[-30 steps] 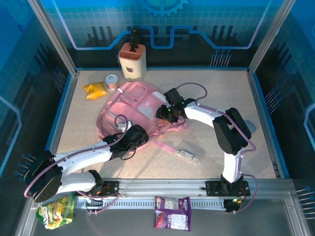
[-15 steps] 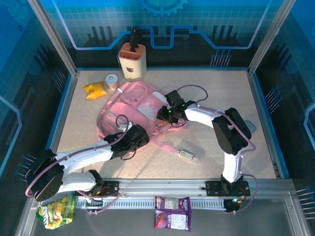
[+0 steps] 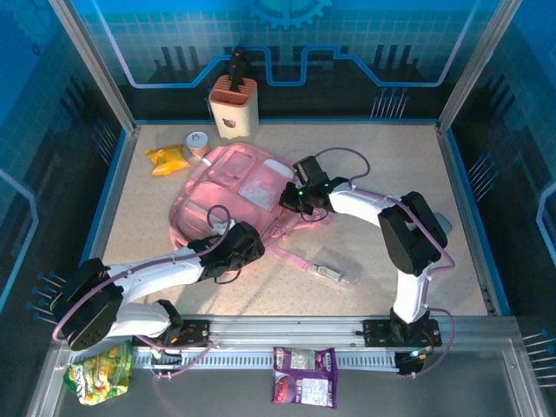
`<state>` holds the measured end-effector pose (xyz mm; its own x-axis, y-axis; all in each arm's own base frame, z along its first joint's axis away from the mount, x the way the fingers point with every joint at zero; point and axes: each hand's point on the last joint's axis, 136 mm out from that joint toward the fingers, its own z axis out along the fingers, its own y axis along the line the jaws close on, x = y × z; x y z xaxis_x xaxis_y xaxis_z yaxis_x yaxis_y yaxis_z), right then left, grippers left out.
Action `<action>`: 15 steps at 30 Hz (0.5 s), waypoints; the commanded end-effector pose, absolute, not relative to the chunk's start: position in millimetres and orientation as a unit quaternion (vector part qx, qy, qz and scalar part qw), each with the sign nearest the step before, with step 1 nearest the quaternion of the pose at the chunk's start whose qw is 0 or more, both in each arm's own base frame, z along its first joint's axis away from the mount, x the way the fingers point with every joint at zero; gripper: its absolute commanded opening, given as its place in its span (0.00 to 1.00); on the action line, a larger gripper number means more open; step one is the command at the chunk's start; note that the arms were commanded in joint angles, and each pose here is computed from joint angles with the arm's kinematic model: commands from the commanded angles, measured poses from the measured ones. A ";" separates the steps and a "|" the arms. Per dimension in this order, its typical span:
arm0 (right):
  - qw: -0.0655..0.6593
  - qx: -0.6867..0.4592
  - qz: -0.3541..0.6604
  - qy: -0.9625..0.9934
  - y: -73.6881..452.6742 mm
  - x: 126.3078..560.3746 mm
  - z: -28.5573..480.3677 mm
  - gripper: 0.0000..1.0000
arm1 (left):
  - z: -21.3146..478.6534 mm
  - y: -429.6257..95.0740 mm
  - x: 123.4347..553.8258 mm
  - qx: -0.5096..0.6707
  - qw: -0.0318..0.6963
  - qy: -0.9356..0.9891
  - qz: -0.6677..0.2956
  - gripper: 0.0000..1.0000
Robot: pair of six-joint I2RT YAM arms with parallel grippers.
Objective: Pack the student bag
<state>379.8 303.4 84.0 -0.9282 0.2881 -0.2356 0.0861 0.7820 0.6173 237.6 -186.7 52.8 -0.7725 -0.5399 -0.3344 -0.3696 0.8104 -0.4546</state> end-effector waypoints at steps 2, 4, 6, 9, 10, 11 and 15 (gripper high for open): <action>0.211 0.096 0.380 0.895 303.1 389.2 151.2 0.00 | 32.7 -173.6 236.1 -0.253 0.207 0.930 -0.167 0.56; 0.216 0.101 0.390 0.889 297.8 387.0 162.1 0.00 | 34.9 -167.6 243.5 -0.253 0.209 0.931 -0.162 0.56; 0.219 0.102 0.392 0.888 292.8 384.1 171.0 0.00 | 40.1 -160.3 251.5 -0.253 0.224 0.929 -0.152 0.56; 0.223 0.105 0.398 0.884 287.0 378.3 179.9 0.00 | 52.7 -152.6 267.5 -0.247 0.242 0.926 -0.150 0.56; 0.225 0.108 0.405 0.880 285.7 376.7 184.4 0.00 | 57.9 -147.7 272.6 -0.246 0.249 0.926 -0.143 0.56; 0.227 0.110 0.412 0.876 285.6 374.7 189.4 0.00 | 62.4 -143.4 277.3 -0.247 0.255 0.925 -0.139 0.56; 0.244 0.118 0.427 0.863 279.0 373.3 207.0 0.00 | 82.5 -136.2 296.0 -0.233 0.278 0.922 -0.136 0.61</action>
<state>360.6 285.2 147.9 -0.9033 0.3554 -0.2401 0.0800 0.6897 0.7197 282.0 -156.8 72.5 -0.7496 -0.5495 -0.3690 -0.3682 0.8094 -0.4575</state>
